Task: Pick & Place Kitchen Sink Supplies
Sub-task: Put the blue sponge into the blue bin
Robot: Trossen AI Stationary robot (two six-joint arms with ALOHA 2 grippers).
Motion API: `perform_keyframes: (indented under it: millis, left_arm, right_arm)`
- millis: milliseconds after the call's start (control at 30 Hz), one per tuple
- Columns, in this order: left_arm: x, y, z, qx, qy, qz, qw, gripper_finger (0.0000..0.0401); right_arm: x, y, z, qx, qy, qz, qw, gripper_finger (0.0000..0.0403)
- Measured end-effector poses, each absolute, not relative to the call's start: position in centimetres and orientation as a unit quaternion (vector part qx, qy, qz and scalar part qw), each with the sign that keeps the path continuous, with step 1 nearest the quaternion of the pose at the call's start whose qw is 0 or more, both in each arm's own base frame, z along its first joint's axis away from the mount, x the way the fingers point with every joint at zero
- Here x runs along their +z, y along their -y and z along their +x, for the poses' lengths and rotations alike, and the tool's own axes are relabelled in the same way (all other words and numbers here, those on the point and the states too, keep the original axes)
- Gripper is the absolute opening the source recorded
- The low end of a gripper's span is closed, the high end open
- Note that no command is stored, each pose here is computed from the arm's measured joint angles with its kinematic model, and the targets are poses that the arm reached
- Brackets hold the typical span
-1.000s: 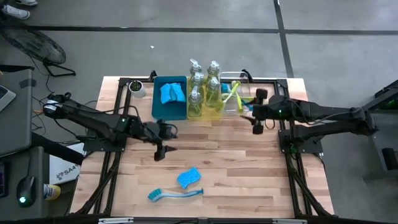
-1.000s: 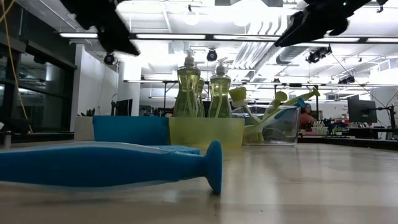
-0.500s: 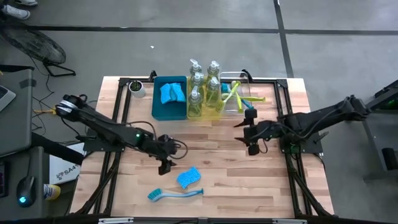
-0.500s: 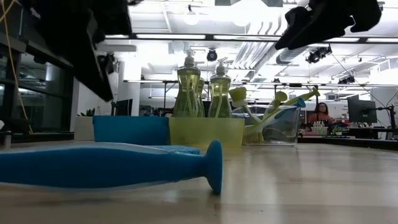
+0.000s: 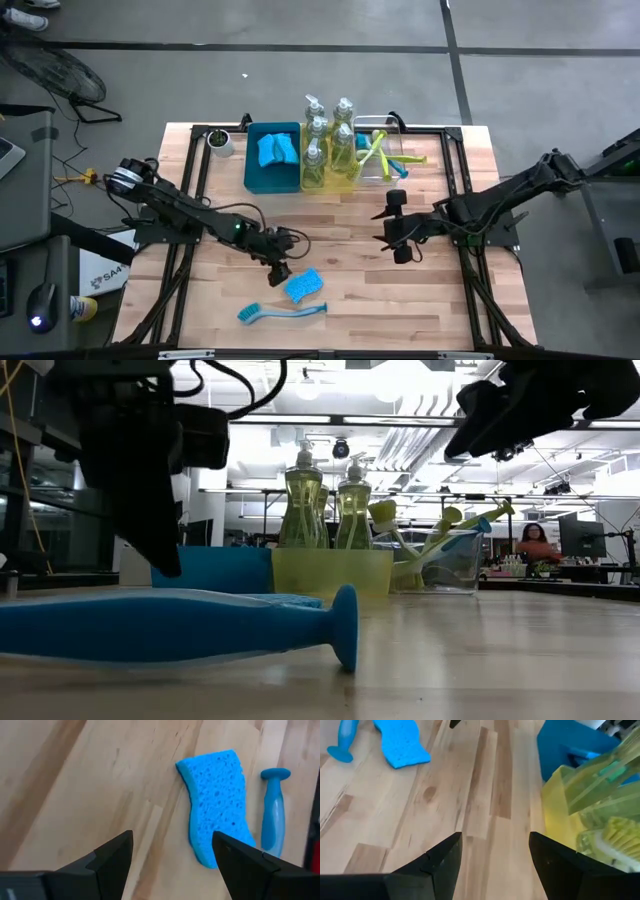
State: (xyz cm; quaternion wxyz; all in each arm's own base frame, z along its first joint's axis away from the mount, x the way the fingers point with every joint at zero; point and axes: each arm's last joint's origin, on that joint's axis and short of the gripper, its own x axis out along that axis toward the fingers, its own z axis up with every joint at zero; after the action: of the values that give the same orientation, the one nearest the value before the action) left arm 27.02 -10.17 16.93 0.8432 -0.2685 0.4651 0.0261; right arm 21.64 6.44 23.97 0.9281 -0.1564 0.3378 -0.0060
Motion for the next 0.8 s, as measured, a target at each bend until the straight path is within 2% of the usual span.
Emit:
perform_keyframes:
  millis: [267,400,800]
  left_arm:
    - [15.7,10.5,27.3,0.065,-0.489,-0.378,0.784,0.0268]
    - [15.3,10.9,27.7,0.044,-0.499,-0.413,0.76,0.0268]
    - [14.2,11.4,28.5,0.031,-0.504,-0.442,0.741,0.0268]
  right_arm:
    - [23.5,-7.1,21.7,0.001,-0.346,-0.143,0.927,0.0224]
    - [23.5,-7.1,21.8,0.002,-0.347,-0.142,0.927,0.0224]
    - [23.5,-7.1,21.8,0.0,-0.345,-0.138,0.929,0.0224]
